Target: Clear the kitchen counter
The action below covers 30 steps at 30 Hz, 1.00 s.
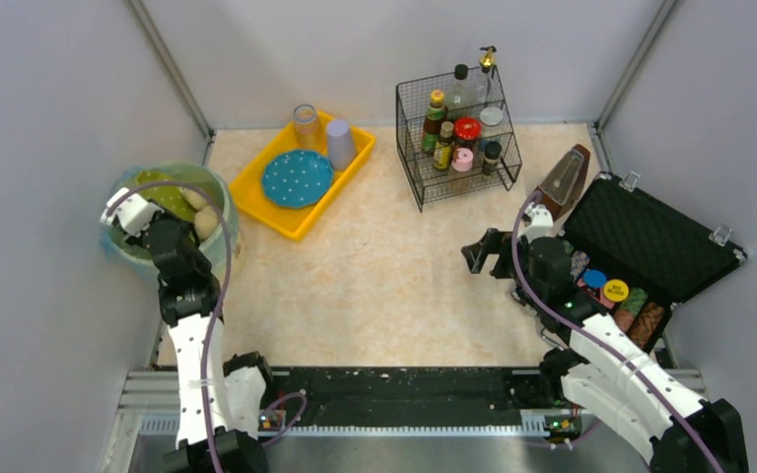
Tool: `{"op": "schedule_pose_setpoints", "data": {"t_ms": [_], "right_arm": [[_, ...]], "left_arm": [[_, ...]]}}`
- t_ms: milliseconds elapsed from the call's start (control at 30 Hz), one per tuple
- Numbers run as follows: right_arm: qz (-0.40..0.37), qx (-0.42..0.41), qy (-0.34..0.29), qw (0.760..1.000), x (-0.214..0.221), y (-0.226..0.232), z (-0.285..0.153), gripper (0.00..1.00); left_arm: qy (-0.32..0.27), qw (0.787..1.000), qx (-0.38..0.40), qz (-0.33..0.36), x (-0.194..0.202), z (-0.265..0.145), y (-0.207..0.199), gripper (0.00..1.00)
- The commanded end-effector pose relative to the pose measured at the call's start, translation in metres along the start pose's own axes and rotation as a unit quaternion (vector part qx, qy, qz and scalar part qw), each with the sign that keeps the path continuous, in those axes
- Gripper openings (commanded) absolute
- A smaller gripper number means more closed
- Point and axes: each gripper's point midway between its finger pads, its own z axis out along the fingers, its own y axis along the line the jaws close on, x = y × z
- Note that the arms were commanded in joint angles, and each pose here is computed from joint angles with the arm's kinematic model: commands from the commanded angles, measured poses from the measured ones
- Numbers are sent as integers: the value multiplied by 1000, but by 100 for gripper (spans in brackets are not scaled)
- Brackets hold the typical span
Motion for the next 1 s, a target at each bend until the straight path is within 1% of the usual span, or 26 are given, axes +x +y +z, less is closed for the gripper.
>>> {"op": "schedule_pose_setpoints", "data": {"t_ms": [0, 100, 267, 500, 733, 800, 867, 967], "right_arm": [[-7, -8, -14, 1000, -7, 3, 2, 99], [-7, -8, -13, 1000, -6, 3, 2, 99], [-6, -7, -12, 1000, -5, 2, 3, 99], [-6, -8, -13, 1000, -6, 3, 3, 99], [-6, -7, -13, 1000, -5, 2, 4, 99], [-5, -7, -13, 1000, -5, 2, 4, 99], [-6, -7, -11, 1000, -4, 2, 5, 99], [-6, -6, -9, 1000, -3, 1, 6, 99]], "left_arm": [[-145, 989, 6, 36, -81, -10, -16, 0], [-147, 987, -13, 58, -79, -12, -11, 0], [-159, 985, -28, 65, -89, -13, -8, 0], [-173, 975, -91, 103, -105, -18, 4, 0], [-177, 969, -130, 113, -116, -23, 11, 0], [-173, 970, -127, 112, -116, -24, 8, 0], [-170, 976, -99, 89, -117, -25, -1, 0], [-184, 978, -79, 53, -130, -35, -3, 0]]}}
